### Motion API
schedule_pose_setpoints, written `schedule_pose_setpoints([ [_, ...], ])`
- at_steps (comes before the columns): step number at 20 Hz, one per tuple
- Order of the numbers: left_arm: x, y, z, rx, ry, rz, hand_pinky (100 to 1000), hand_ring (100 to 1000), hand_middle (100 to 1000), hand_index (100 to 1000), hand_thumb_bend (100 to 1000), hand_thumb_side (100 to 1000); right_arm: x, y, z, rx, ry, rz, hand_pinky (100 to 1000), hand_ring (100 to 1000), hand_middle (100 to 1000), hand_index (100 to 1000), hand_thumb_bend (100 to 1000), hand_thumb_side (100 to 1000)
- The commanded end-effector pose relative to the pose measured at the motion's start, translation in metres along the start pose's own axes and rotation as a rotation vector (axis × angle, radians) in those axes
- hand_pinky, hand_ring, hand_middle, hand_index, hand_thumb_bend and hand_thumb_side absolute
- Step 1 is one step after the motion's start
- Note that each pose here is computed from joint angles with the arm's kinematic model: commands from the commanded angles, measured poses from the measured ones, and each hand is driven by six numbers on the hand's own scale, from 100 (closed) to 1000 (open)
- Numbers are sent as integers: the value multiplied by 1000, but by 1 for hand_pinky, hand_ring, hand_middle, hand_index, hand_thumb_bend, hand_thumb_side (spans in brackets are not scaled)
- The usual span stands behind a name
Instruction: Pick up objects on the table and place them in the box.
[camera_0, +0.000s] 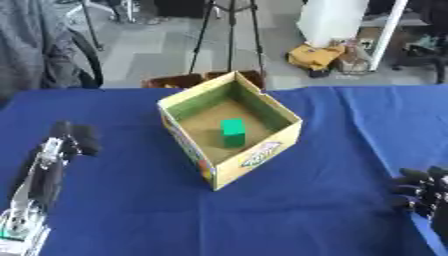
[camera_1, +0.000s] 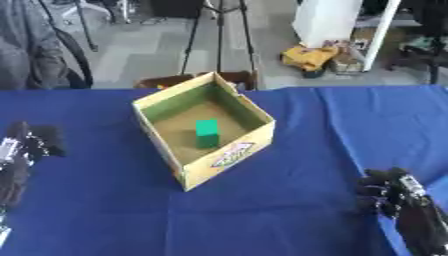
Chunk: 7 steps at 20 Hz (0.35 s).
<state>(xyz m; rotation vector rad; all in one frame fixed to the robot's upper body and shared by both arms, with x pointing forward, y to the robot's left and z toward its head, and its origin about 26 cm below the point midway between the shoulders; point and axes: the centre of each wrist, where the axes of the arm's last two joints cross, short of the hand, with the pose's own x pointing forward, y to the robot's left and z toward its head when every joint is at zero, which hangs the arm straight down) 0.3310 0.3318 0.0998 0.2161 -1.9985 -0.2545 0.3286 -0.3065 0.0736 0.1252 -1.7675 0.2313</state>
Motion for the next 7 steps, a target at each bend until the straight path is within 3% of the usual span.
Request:
schedule_pose_setpoints([
  [1, 2, 2, -1, -2, -8, -5, 599, 562, 576, 712, 357, 1000, 11, -3, -3, 2, -38, 12, 597, 722, 682, 811, 100, 948],
  [7, -1, 0, 2, -2, 4, 2, 597, 557, 572, 708, 364, 1000, 16, -3, -3, 2, -58, 16, 598, 722, 682, 811, 100, 940],
])
